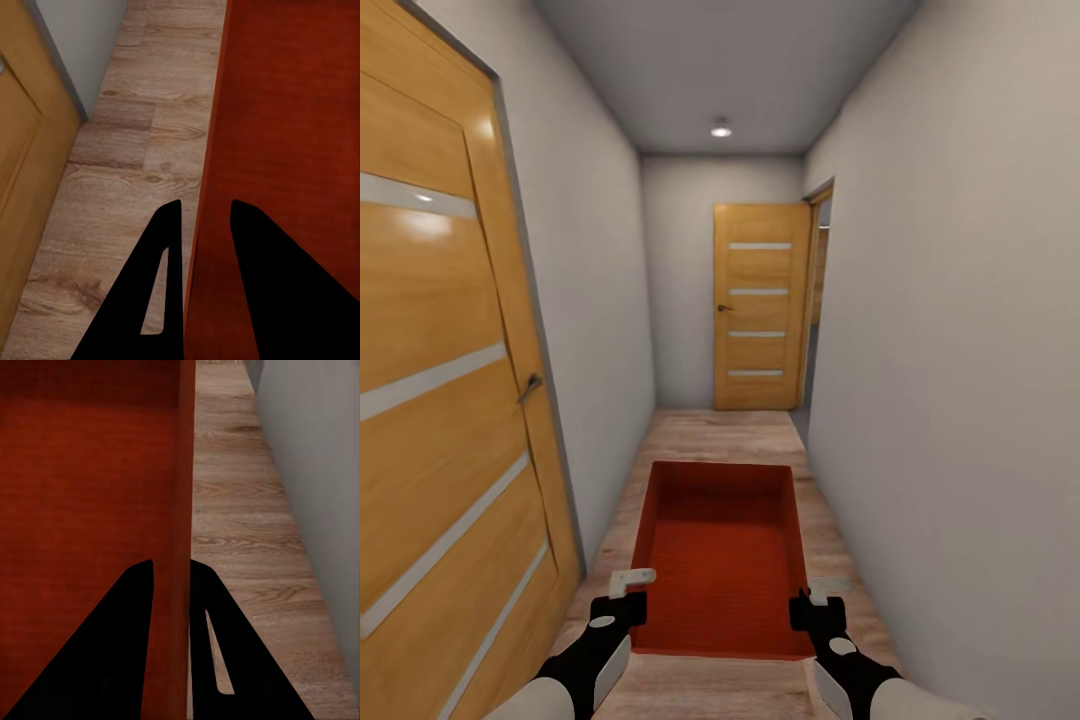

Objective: Move the two storage containers from the living room to the garage. In the garage, place one container on the floor and stack the other container on top of it (either order is fine).

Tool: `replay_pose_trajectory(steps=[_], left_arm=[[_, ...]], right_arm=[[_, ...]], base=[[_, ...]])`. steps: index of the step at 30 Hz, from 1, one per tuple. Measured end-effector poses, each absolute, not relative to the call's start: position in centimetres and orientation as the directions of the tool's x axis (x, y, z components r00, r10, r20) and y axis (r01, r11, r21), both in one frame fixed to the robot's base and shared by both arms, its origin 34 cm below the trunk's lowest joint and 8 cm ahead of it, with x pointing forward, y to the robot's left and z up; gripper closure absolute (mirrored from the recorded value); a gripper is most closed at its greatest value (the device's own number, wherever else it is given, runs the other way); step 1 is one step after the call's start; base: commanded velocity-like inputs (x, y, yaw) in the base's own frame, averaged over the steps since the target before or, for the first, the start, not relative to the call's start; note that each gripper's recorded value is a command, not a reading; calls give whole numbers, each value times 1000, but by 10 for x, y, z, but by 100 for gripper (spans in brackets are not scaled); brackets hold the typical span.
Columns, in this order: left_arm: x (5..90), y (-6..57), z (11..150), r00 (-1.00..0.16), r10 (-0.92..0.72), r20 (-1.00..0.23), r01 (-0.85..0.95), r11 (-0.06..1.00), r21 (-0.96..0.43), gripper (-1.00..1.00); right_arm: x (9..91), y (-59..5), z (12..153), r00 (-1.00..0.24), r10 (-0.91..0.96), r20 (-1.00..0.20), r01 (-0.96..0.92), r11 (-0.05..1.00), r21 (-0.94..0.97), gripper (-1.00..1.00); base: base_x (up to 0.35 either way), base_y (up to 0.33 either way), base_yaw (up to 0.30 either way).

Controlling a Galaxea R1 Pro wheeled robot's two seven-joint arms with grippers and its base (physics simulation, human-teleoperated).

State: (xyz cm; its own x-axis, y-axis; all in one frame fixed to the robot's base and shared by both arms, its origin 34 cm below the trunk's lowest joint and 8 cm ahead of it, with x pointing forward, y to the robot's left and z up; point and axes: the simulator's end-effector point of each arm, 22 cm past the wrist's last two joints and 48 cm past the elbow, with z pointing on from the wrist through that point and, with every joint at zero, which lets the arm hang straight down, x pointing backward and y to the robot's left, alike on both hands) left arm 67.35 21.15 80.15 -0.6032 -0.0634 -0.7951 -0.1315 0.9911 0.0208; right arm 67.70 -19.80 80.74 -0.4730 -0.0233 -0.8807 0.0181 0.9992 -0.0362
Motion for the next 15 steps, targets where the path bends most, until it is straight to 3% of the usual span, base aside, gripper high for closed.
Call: replay_pose_trajectory(steps=[15], left_arm=[[674,211,802,-603,-63,-796,-131,991,21,100]], right_arm=[[677,-198,808,-472,-23,-881,18,999,-35,100]], base=[[322,0,0]])
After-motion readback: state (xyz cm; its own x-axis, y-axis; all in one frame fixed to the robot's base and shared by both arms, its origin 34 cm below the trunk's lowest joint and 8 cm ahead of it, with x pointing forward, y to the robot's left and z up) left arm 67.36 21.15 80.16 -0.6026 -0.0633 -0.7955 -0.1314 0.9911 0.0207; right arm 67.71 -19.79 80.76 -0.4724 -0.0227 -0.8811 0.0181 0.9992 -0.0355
